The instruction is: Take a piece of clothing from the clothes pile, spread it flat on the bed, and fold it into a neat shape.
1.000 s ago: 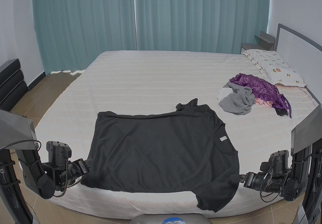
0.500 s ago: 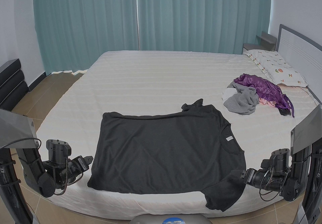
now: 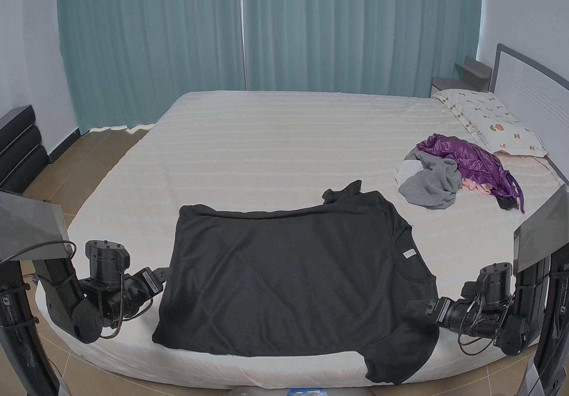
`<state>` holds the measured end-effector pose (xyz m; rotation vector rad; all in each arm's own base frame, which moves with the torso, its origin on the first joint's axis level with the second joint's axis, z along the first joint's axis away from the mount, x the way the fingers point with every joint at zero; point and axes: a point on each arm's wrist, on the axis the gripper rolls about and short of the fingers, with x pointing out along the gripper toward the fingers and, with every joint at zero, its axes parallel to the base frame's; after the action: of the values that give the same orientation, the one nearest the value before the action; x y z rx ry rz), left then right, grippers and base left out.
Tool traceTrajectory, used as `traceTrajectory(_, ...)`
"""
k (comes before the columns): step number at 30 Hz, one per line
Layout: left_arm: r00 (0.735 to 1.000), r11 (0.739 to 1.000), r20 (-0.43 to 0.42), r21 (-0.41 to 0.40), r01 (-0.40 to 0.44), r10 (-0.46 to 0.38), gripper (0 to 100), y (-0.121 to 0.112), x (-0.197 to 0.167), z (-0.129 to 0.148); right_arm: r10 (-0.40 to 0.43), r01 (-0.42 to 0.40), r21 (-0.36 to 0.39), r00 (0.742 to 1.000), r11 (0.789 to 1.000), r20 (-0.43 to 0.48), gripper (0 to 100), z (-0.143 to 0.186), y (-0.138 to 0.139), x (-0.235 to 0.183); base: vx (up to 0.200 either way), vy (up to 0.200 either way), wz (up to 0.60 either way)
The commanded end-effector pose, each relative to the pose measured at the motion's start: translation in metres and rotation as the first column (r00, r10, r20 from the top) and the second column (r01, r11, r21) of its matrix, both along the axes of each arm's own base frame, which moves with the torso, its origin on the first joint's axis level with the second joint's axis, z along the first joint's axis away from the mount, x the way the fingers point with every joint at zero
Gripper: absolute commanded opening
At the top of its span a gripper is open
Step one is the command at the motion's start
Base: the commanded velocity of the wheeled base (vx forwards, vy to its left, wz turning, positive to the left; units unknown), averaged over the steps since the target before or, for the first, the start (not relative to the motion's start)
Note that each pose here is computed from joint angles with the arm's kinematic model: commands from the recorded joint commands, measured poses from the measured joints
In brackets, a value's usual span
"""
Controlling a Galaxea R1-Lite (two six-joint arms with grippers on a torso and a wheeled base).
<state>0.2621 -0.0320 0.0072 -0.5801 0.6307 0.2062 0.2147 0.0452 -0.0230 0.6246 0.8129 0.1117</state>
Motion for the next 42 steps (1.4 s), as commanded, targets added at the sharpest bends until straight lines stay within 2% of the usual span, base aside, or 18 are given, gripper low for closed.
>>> traceTrajectory(1, 0.998, 1.000, 0.058, -0.010, -0.010, 0.010, 100, 0.001, 0.017, 0.006, -0.011, 0.011, 0.013, 1.000, 1.000, -0.011, 100, 0.001, 0.000, -0.003, 0.000, 0.000, 0.00)
traceTrajectory(4, 0.996, 1.000, 0.090, -0.025, -0.003, 0.005, 100, 0.002, 0.034, 0.009, -0.033, 0.033, 0.039, 0.999, 0.999, -0.009, 100, 0.002, 0.000, -0.001, 0.000, 0.000, 0.00)
traceTrajectory(7, 0.994, 0.997, 0.101, -0.060, 0.038, -0.032, 100, 0.002, 0.055, 0.013, -0.057, 0.057, 0.069, 0.998, 0.996, 0.000, 100, 0.004, 0.000, 0.003, 0.000, 0.000, 0.00)
traceTrajectory(11, 0.993, 0.991, 0.087, -0.106, 0.087, -0.078, 100, 0.004, 0.094, 0.018, -0.077, 0.077, 0.097, 0.997, 0.992, -0.007, 100, 0.003, 0.001, 0.007, 0.000, 0.000, 0.00)
traceTrajectory(15, 0.991, 0.983, 0.070, -0.136, 0.124, -0.115, 100, 0.004, 0.130, 0.009, -0.083, 0.084, 0.132, 0.996, 0.988, -0.014, 100, 0.002, 0.001, 0.010, 0.000, 0.000, 0.00)
traceTrajectory(17, 0.989, 0.980, 0.081, -0.146, 0.137, -0.127, 100, 0.004, 0.166, -0.005, -0.078, 0.080, 0.156, 0.997, 0.985, -0.021, 100, 0.002, -0.001, 0.011, 0.000, 0.000, 0.00)
traceTrajectory(24, 0.989, 0.982, 0.087, -0.141, 0.128, -0.116, 100, 0.008, 0.233, -0.029, -0.076, 0.081, 0.176, 0.997, 0.981, -0.034, 100, 0.001, -0.005, 0.011, 0.000, 0.000, 0.00)
traceTrajectory(30, 0.984, 0.982, 0.142, -0.140, 0.128, -0.108, 100, 0.008, 0.261, -0.037, -0.075, 0.084, 0.171, 0.996, 0.982, -0.058, 100, -0.006, -0.005, 0.012, 0.000, 0.000, 0.00)
traceTrajectory(42, 0.984, 0.990, 0.170, -0.115, 0.080, -0.060, 100, 0.017, 0.274, -0.050, -0.068, 0.080, 0.168, 0.995, 0.983, -0.077, 100, -0.011, -0.004, 0.011, 0.000, 0.000, 0.00)
